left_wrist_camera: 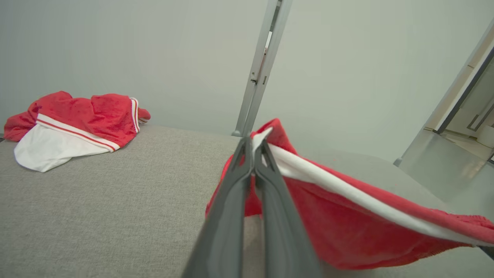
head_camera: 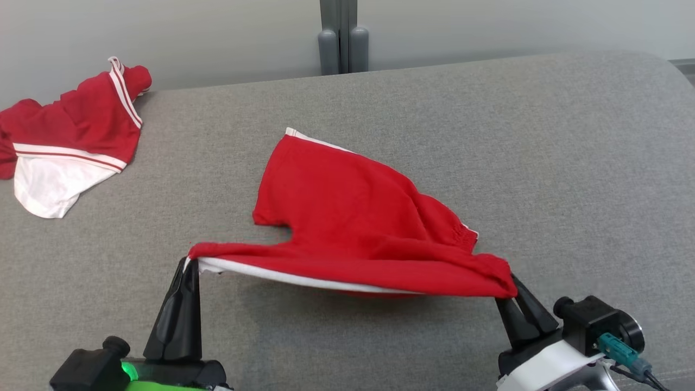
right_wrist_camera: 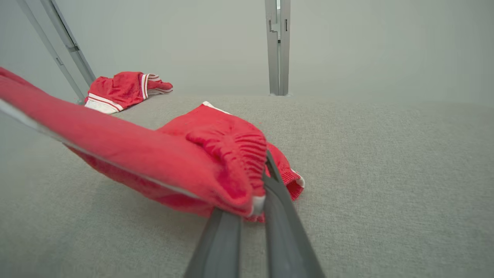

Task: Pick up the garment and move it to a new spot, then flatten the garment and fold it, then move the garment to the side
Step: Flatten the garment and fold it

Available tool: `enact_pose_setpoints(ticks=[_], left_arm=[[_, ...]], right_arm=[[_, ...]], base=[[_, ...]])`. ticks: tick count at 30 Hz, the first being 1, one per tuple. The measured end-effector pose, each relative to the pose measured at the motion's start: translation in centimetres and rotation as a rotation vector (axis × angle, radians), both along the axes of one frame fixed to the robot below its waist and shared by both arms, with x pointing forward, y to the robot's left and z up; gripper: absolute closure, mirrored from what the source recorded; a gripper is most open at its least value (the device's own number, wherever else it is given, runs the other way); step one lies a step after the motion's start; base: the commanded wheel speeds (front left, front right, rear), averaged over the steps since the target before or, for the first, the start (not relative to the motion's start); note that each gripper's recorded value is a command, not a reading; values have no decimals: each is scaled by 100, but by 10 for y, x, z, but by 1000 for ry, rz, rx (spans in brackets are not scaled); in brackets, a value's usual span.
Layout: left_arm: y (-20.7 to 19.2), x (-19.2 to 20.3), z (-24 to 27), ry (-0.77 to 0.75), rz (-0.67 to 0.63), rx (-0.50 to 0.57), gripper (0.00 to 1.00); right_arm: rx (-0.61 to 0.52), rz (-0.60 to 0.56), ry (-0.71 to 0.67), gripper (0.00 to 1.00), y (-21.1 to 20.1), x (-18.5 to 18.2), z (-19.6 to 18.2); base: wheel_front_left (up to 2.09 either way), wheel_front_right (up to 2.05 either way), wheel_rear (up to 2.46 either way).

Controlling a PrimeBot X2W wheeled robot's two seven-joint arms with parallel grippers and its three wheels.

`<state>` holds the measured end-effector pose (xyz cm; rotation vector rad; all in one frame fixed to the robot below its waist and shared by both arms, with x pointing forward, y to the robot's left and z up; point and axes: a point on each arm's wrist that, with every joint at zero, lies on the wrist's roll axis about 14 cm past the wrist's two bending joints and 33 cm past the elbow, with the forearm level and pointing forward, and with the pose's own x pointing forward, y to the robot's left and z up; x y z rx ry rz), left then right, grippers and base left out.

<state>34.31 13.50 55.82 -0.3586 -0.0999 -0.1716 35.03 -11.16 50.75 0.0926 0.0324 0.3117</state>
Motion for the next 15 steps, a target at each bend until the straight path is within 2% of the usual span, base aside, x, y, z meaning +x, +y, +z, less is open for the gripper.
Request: enact_pose_setpoints(ticks=[7,15], left_arm=[[-10,33,-45,113,-80,61,100],[-24,104,-64,132,-160,169,100]], right_arm=[[13,-14,117,100,0,9,-40],[38,-49,161,100,-3,38,-63]], base=[[0,0,0],[0,0,0]])
